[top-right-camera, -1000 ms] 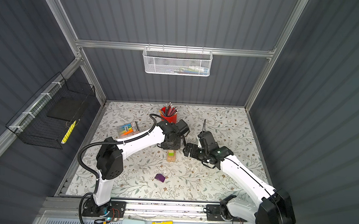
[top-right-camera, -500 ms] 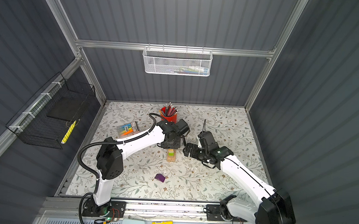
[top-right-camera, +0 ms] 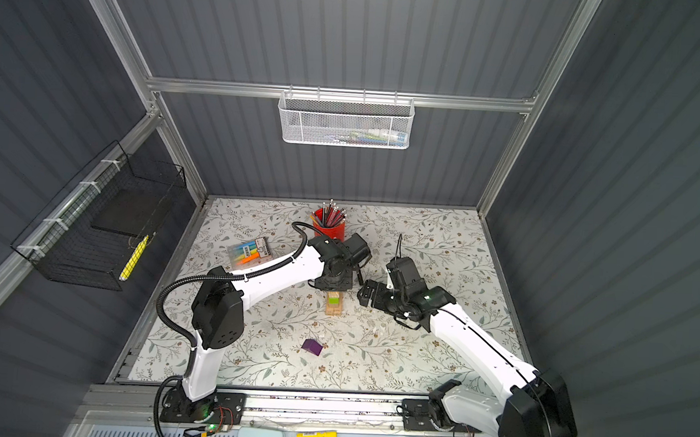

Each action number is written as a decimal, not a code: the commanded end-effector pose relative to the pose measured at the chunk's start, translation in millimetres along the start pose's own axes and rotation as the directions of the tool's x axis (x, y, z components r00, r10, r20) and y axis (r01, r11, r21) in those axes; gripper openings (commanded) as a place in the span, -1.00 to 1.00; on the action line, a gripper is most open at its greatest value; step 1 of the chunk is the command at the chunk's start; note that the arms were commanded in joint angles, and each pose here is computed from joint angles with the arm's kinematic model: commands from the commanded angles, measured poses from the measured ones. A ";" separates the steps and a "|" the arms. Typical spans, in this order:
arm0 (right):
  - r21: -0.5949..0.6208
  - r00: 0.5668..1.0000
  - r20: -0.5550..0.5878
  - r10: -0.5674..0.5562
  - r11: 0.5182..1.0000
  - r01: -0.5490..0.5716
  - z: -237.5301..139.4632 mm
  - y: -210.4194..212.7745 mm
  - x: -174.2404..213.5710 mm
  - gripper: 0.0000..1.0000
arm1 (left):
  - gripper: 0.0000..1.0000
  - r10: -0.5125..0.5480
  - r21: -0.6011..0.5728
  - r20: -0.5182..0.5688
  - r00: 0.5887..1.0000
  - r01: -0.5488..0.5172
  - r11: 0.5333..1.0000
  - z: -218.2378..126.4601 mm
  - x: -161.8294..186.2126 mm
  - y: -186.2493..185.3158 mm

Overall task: Build the wood block tower
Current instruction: 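Lower the printed block onto the stack top with the left gripper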

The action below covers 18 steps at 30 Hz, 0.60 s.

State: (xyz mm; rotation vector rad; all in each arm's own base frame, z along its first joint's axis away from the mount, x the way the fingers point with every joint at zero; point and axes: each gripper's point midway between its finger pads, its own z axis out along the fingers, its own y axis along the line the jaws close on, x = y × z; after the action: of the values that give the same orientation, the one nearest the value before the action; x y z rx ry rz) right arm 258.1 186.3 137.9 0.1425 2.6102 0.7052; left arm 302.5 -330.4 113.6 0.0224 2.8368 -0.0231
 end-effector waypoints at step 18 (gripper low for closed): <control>-0.006 1.000 0.008 -0.004 1.000 0.004 -7.6 0.8 -0.8 0.98 | -0.03 -0.006 0.004 0.032 0.999 0.006 1.000 -16.3 -9.4 2.6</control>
State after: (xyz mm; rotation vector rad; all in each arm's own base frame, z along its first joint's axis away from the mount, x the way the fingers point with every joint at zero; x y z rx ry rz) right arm 257.7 186.1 139.4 0.1407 2.6063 0.7085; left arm 303.3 -331.3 115.2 0.0242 2.8331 -0.0283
